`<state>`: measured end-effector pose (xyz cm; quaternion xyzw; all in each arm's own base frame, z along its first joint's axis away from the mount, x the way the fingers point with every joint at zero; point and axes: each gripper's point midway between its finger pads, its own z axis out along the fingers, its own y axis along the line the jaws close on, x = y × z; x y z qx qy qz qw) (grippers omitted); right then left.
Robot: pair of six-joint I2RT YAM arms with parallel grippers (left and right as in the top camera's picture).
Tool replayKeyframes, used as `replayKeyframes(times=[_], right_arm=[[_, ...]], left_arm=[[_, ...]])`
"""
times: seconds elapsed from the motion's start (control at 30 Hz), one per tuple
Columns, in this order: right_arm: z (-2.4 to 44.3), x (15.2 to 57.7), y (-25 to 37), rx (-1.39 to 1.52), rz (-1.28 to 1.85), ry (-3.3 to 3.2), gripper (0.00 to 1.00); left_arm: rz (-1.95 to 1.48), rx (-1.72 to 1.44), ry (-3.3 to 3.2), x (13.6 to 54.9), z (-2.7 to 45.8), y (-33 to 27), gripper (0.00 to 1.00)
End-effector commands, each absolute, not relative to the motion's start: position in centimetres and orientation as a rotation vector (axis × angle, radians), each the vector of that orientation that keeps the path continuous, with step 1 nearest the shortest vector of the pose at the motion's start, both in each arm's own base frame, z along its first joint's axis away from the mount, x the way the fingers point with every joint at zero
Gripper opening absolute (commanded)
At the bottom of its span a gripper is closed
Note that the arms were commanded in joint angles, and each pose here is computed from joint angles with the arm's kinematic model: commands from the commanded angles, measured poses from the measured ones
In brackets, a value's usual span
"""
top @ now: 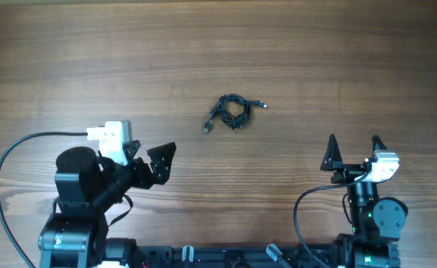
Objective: Untangle cables
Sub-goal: 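Move the left gripper forward over the coiled black cable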
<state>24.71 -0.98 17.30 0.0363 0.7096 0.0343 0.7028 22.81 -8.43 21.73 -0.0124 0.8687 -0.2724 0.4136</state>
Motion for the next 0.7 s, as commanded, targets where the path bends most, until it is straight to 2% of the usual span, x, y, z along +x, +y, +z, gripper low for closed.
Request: replayKeyframes(times=[0.0, 0.43, 0.67], right_arm=[[17.4, 24.7, -0.9, 0.062, 0.065, 1.575, 1.00], [17.4, 24.7, -0.9, 0.062, 0.065, 1.575, 1.00], [17.4, 24.7, -0.9, 0.062, 0.065, 1.575, 1.00]], left_arm=[[-0.725, -0.081, 2.161, 23.1, 22.8, -8.5, 1.00], [-0.736, -0.218, 2.257, 26.7, 20.3, -8.2, 0.99], [-0.659, -0.256, 2.301, 29.7, 20.6, -7.7, 0.99]])
